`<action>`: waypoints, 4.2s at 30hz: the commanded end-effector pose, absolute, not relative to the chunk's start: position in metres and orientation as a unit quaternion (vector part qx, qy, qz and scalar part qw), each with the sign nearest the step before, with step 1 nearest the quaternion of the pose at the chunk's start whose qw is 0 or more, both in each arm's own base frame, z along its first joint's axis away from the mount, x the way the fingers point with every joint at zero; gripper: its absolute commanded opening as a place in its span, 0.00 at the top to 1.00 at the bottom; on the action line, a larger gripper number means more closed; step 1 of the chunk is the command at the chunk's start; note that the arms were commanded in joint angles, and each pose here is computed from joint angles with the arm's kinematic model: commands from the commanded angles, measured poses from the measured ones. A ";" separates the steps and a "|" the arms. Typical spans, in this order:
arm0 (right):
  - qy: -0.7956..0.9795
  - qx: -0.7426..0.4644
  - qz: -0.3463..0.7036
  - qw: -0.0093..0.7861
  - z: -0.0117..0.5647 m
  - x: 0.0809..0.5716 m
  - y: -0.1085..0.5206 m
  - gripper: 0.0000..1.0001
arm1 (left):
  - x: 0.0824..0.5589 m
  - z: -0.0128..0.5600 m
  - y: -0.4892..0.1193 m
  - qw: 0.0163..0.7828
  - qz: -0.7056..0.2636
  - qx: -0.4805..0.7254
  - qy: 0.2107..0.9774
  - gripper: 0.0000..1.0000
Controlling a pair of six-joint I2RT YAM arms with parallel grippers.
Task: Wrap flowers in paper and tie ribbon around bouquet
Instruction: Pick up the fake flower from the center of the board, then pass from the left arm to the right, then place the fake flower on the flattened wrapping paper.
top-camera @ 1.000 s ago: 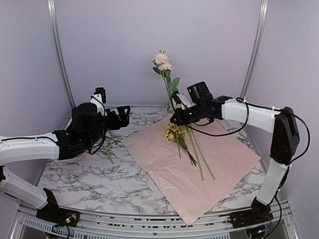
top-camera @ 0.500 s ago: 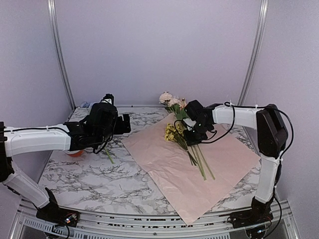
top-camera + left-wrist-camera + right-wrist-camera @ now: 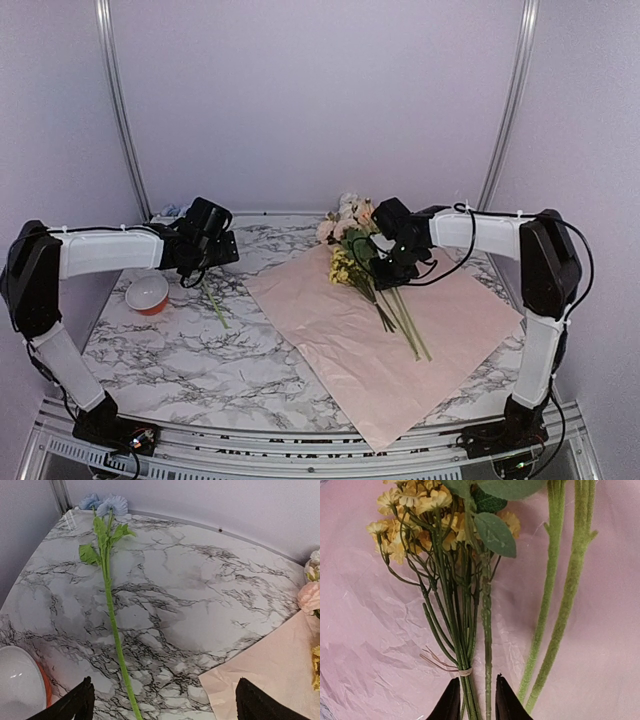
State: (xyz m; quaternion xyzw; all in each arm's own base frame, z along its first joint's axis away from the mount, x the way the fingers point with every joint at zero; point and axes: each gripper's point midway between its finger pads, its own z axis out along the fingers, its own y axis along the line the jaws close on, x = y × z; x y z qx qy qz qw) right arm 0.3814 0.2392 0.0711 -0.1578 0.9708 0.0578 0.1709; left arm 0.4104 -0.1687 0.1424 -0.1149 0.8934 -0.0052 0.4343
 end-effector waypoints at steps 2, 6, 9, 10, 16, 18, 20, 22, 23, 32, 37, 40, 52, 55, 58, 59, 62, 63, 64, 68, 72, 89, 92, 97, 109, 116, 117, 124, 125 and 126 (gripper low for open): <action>0.959 -0.153 0.076 0.226 0.118 0.392 0.245 0.76 | 0.420 0.090 -0.144 0.348 0.054 -0.136 0.926 0.01; 0.953 -0.169 0.079 0.239 0.127 0.390 0.253 0.76 | 0.430 0.052 -0.125 0.299 0.091 -0.145 0.939 0.01; 0.951 -0.178 0.074 0.244 0.128 0.389 0.257 0.76 | 0.432 0.038 -0.118 0.283 0.095 -0.157 0.942 0.01; 0.950 -0.180 0.072 0.244 0.128 0.389 0.258 0.76 | 0.432 0.034 -0.115 0.280 0.097 -0.161 0.942 0.01; 0.947 -0.198 0.066 0.245 0.125 0.386 0.264 0.76 | 0.428 0.016 -0.100 0.256 0.093 -0.182 0.945 0.08; 0.947 -0.199 0.064 0.246 0.124 0.386 0.264 0.76 | 0.427 0.003 -0.107 0.237 0.059 -0.184 0.952 0.18; 0.945 -0.201 0.063 0.249 0.124 0.387 0.264 0.76 | 0.428 -0.008 -0.116 0.221 0.019 -0.186 0.957 0.28; 0.944 -0.204 0.062 0.251 0.125 0.388 0.264 0.76 | 0.429 -0.016 -0.118 0.209 -0.001 -0.195 0.958 0.40; 0.944 -0.205 0.062 0.251 0.125 0.388 0.264 0.76 | 0.429 -0.020 -0.118 0.206 -0.006 -0.199 0.958 0.47; 0.940 -0.206 0.063 0.263 0.133 0.384 0.261 0.76 | 0.419 -0.006 -0.119 0.233 -0.048 -0.225 0.945 1.00; 0.931 -0.205 0.057 0.297 0.149 0.386 0.257 0.76 | 0.417 0.045 -0.110 0.325 -0.040 -0.220 0.919 1.00; 0.912 -0.209 0.077 0.344 0.174 0.392 0.265 0.76 | 0.413 0.082 -0.115 0.376 -0.040 -0.196 0.905 1.00; 0.725 -0.332 0.285 0.532 0.316 0.362 0.355 0.71 | 0.359 0.271 -0.158 0.609 -0.136 -0.116 0.773 1.00; 0.688 -0.356 0.323 0.544 0.336 0.347 0.371 0.69 | 0.341 0.296 -0.175 0.630 -0.158 -0.090 0.755 1.00; 0.656 -0.368 0.366 0.548 0.350 0.335 0.381 0.68 | 0.324 0.320 -0.190 0.654 -0.179 -0.057 0.732 1.00; 0.652 -0.367 0.377 0.546 0.353 0.333 0.384 0.68 | 0.318 0.329 -0.195 0.661 -0.190 -0.049 0.725 1.00; 0.618 -0.373 0.423 0.547 0.374 0.321 0.392 0.68 | 0.302 0.348 -0.211 0.673 -0.230 -0.018 0.702 1.00; 0.605 -0.370 0.439 0.552 0.382 0.318 0.393 0.68 | 0.296 0.352 -0.218 0.678 -0.241 -0.004 0.695 1.00; 0.593 -0.363 0.457 0.555 0.390 0.314 0.393 0.68 | 0.289 0.355 -0.227 0.679 -0.250 0.013 0.690 1.00; 0.557 -0.342 0.528 0.542 0.412 0.303 0.401 0.67 | 0.272 0.368 -0.253 0.686 -0.287 0.047 0.666 1.00; 0.519 -0.347 0.588 0.514 0.424 0.295 0.420 0.62 | 0.260 0.377 -0.270 0.690 -0.306 0.073 0.652 1.00; 0.520 -0.385 0.606 0.462 0.413 0.250 0.497 0.65 | 0.238 0.352 -0.317 0.651 -0.375 0.120 0.649 1.00; 0.538 -0.371 0.594 0.470 0.409 0.256 0.493 0.62 | 0.232 0.352 -0.320 0.648 -0.388 0.126 0.644 1.00; 0.553 -0.365 0.585 0.468 0.403 0.260 0.492 1.00 | 0.231 0.344 -0.323 0.644 -0.382 0.130 0.650 1.00; 0.870 -0.214 0.242 0.373 0.271 0.394 0.323 1.00 | 0.267 0.292 -0.308 0.608 -0.193 0.127 0.759 0.01; 0.931 -0.197 0.152 0.268 0.171 0.412 0.272 1.00 | 0.291 0.226 -0.304 0.509 -0.101 0.124 0.846 0.01; 0.934 -0.202 0.146 0.257 0.161 0.414 0.273 1.00 | 0.293 0.219 -0.301 0.490 -0.096 0.116 0.859 0.01; 0.961 -0.176 0.051 0.206 0.091 0.432 0.247 1.00 | 0.310 0.162 -0.278 0.417 -0.087 0.069 0.902 0.01; 0.964 -0.168 0.045 0.202 0.087 0.434 0.246 1.00 | 0.313 0.157 -0.277 0.411 -0.082 0.067 0.905 0.01; 0.965 -0.163 0.043 0.203 0.085 0.438 0.246 0.99 | 0.313 0.151 -0.277 0.404 -0.076 0.069 0.909 0.01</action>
